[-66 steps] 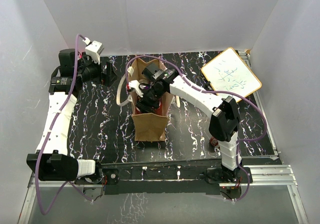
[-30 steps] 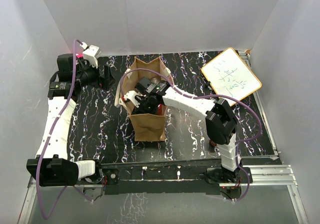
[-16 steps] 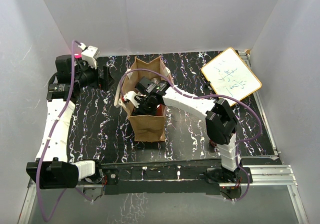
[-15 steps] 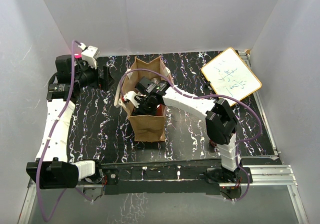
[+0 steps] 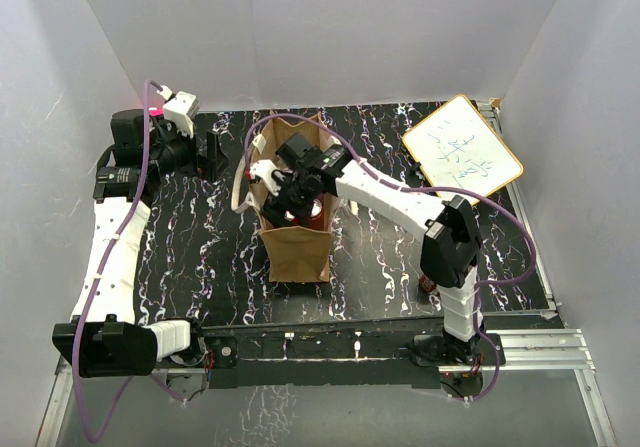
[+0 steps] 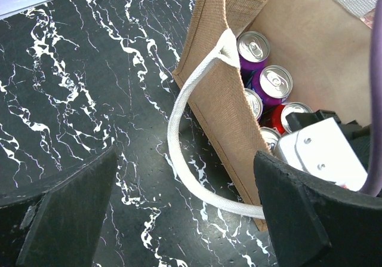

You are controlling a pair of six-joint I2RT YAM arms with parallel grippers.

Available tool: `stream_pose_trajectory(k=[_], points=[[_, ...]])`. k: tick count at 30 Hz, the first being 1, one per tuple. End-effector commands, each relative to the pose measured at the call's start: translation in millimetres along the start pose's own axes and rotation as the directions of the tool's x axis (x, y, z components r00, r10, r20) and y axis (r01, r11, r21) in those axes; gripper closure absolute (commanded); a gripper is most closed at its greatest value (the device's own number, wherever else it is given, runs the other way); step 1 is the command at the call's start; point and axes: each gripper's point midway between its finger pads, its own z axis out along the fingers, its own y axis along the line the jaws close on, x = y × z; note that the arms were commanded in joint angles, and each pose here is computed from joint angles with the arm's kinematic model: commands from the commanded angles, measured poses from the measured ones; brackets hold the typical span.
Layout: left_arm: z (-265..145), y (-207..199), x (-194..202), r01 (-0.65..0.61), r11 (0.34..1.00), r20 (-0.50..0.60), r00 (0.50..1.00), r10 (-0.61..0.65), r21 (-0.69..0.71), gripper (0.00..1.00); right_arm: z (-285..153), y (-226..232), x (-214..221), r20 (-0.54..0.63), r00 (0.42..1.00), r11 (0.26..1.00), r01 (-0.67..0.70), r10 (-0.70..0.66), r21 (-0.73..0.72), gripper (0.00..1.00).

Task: Place the beverage into the canvas bag
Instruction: Place the drink in the canvas bag, then pick up the drink from the center of the board.

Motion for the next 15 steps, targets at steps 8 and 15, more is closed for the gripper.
stream_pose_trajectory(k=[8, 15], points=[[-9.7, 12.6, -18.7, -0.007, 0.997, 0.043, 0.999, 0.010, -0.075, 0.03, -128.3, -37.2, -72.0, 0.307, 0.948, 0.973, 0.011, -0.084, 0.231, 0.17], [-14.3, 28.1, -27.4, -0.050, 0.987, 0.028, 0.998, 0.055, -0.153, 0.03, -194.5, -53.8, -65.8, 0.350, 0.925, 0.913, -0.008, -0.147, 0.407, 0.16]])
